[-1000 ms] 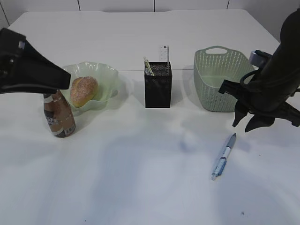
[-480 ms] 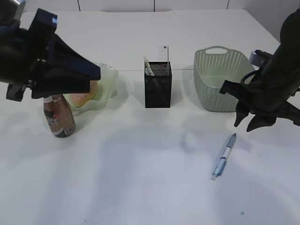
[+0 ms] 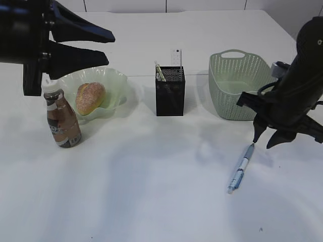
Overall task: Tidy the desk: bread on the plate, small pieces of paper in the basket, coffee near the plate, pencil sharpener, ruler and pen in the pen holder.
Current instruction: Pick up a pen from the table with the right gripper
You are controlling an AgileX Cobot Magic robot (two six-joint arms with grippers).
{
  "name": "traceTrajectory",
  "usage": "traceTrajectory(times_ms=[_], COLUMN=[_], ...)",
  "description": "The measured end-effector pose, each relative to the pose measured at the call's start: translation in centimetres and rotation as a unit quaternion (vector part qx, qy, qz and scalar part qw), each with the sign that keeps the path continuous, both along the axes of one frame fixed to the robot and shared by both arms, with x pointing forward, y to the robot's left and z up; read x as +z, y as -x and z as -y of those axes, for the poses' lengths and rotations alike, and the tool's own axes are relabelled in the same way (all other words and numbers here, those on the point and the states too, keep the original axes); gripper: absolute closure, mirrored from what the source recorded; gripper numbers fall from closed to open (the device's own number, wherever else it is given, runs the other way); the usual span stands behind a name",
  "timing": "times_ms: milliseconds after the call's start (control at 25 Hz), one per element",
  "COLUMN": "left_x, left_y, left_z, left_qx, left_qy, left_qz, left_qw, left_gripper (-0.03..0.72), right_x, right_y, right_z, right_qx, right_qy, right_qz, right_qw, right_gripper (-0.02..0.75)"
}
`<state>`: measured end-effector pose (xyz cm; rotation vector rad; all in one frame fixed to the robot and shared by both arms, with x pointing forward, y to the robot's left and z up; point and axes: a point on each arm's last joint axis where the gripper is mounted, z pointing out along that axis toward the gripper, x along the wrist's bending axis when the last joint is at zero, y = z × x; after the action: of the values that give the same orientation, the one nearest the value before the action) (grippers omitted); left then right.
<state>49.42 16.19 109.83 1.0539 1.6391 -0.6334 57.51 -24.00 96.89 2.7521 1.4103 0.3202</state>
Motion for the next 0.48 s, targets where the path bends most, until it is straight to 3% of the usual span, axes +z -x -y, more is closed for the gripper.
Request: traceTrajectory(times_ms=[240, 480], left_x=[-0.5, -0.7], left_y=[-1.1, -1.5], left_z=[-0.4, -0.5], left_qx=[0.056, 0.077], left_qy=[0.003, 0.01], left_qz=[-0.019, -0.026], left_qw=[0.998, 0.997], left_gripper=[0.45, 0.45], right_x=[-0.6, -2.2], right_y=[-0.2, -0.7], right_z=[0.0, 0.0], right_qx=[-0.007, -0.018], right_qy=[0.002, 0.005], right_qz=[-0.005, -0.018], right_qw=[1.0, 1.0], right_gripper=[0.503, 0.5])
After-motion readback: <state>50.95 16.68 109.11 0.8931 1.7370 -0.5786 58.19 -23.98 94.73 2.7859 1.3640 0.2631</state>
